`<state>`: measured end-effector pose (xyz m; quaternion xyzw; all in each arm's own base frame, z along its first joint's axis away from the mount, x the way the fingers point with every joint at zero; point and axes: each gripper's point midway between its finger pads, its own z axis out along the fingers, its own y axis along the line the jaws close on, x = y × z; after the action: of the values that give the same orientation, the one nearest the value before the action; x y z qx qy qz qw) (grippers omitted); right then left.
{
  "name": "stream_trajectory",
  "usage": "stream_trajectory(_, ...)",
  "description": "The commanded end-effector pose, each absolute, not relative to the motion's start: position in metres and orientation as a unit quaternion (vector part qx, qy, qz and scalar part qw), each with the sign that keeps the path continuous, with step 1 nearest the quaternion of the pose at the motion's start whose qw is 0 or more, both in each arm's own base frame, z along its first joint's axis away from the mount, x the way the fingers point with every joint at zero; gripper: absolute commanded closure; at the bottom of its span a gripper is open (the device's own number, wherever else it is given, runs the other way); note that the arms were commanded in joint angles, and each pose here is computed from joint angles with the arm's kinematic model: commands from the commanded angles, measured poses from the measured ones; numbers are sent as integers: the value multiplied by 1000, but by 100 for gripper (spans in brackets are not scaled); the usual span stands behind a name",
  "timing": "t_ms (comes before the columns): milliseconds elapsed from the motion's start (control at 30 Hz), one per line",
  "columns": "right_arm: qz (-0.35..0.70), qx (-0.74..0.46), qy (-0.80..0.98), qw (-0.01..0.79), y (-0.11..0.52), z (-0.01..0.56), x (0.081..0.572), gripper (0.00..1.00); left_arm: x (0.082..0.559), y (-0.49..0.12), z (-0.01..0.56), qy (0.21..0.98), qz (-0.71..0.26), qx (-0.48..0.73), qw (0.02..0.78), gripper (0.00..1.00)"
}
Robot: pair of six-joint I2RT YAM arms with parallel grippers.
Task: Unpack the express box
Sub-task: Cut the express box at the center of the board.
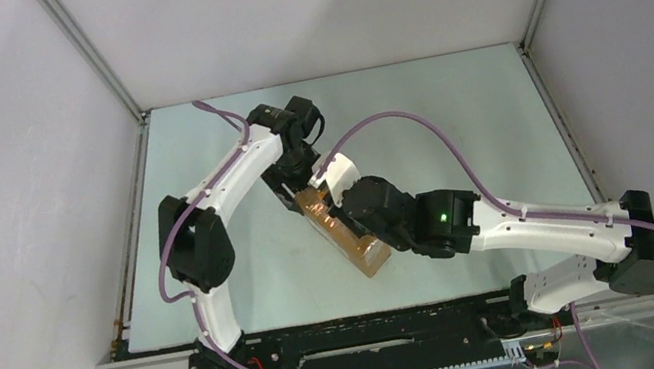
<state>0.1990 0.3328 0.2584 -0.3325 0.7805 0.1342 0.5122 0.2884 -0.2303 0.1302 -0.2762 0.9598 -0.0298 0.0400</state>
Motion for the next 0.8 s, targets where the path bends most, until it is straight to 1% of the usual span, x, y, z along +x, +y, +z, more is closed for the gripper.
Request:
stream_trajectory(0, 142, -324, 774, 526, 339, 274, 201, 100, 286, -233, 150, 960, -57, -269, 57, 20)
stream_trajectory(433, 126, -335, 784, 507, 333, 262, 197, 100, 286, -228, 150, 960, -47, -269, 64, 20)
stream_trajectory(767, 122, -347, 798, 478, 325, 252, 187, 100, 296, -219, 159, 956, -30, -276, 90, 21)
